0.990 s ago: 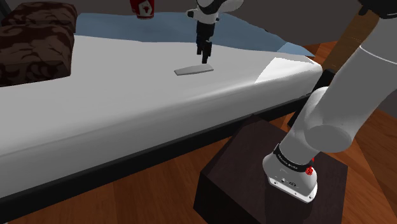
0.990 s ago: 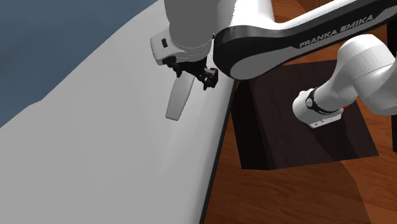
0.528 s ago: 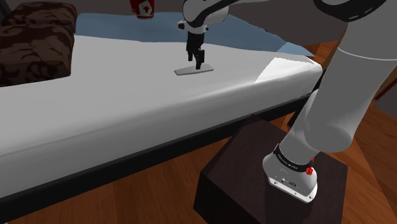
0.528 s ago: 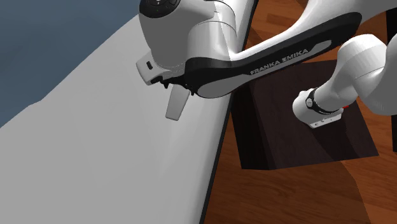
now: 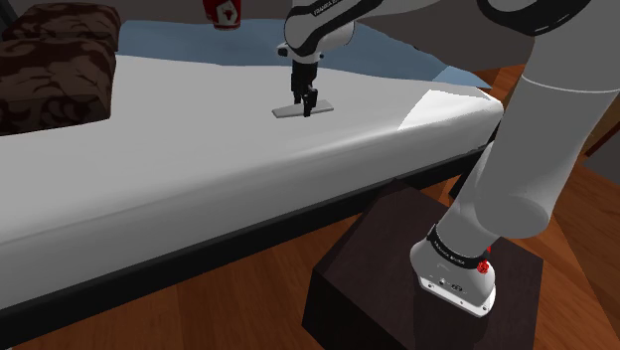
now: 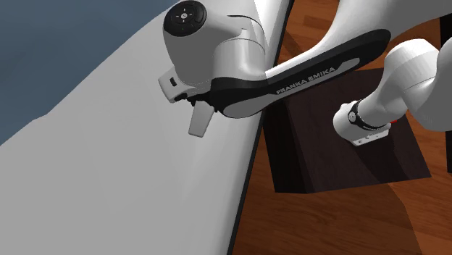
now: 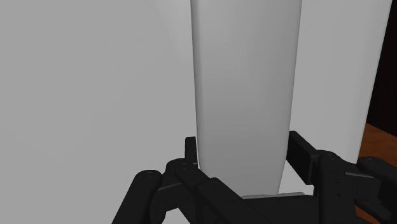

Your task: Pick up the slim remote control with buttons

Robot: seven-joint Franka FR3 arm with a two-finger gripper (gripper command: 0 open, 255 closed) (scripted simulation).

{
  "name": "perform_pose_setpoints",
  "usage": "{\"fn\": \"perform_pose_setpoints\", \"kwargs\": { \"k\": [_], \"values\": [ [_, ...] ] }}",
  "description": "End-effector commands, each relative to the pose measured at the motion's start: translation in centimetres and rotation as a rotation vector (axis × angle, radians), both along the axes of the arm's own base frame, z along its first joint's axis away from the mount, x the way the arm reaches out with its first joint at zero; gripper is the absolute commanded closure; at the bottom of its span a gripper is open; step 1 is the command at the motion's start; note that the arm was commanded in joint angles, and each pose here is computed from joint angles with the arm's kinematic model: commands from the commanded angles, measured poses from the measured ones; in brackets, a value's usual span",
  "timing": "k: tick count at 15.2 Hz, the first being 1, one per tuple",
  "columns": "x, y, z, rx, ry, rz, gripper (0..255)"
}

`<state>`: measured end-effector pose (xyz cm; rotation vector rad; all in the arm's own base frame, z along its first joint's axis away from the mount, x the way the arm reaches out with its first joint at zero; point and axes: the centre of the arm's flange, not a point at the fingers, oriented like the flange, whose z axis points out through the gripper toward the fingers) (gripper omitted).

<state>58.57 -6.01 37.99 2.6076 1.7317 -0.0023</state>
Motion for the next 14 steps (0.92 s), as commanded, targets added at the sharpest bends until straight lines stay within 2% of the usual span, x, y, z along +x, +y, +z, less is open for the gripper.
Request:
{"fn": "perform_pose_setpoints", "kwargs": {
  "k": [1,8,14],
  "values": [
    [0.0,0.0,-0.1,0.000,0.001,0.000,255],
    [0.0,-0.1,-0.1,0.000,0.001,0.000,255],
    [0.0,-0.1,3.1,0.000,0.001,0.000,255]
  ]
}}
